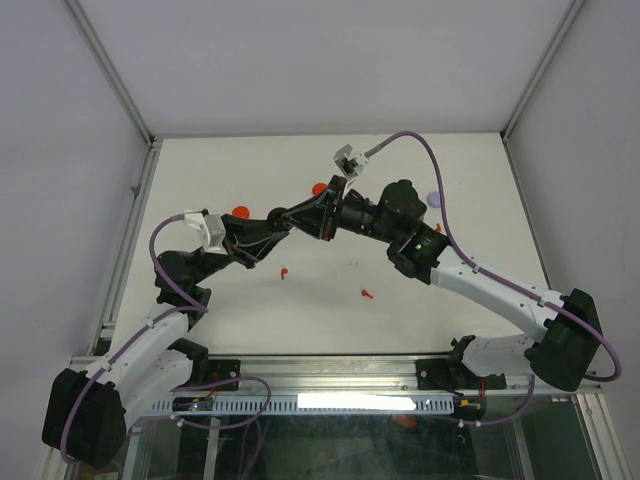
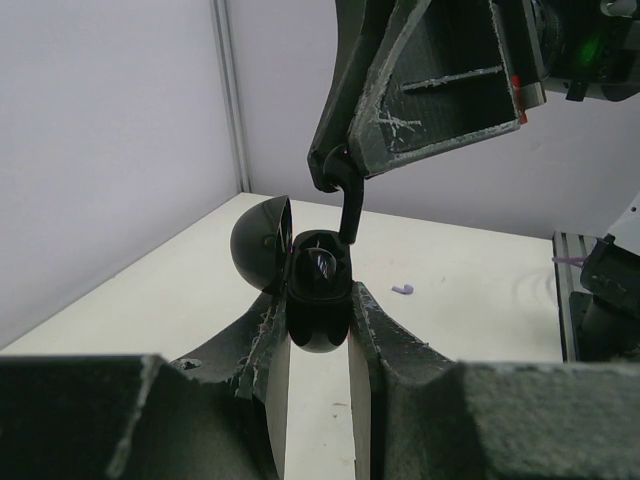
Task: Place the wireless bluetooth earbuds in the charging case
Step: Place the earbud in the charging case.
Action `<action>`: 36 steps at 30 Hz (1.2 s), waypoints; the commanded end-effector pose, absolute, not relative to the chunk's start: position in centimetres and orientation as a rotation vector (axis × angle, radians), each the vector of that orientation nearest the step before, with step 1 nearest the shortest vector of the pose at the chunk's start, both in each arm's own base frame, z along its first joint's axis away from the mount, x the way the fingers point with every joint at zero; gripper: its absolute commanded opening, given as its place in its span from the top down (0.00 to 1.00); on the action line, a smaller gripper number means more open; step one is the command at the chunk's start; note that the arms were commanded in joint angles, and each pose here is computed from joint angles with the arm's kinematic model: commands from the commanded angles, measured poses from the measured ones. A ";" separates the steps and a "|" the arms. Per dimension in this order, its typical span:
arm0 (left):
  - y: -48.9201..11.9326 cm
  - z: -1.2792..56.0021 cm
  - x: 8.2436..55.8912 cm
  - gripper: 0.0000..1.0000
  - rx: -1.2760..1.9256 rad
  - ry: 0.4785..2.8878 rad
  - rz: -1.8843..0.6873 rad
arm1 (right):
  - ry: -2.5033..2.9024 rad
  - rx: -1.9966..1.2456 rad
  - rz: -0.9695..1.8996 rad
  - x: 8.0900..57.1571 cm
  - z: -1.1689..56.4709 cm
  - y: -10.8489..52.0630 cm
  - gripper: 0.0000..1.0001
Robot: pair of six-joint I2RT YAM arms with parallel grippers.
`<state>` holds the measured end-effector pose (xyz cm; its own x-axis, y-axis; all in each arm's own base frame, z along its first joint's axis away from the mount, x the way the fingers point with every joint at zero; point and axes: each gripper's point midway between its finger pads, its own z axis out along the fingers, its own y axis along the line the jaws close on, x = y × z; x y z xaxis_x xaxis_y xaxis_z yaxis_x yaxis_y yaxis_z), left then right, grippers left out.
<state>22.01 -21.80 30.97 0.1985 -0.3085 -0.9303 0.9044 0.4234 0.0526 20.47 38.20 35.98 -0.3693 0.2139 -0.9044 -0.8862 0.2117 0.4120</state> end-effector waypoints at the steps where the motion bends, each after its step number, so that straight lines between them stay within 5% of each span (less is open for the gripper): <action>1: -21.6 32.2 20.9 1.00 0.743 0.954 -0.951 | 1.386 -0.658 1.390 20.2 38.2 38.1 0.87; 36: -21.3 32.4 20.9 1.00 0.705 0.947 -0.948 | 1.467 -0.651 1.308 21.1 35.0 37.9 0.87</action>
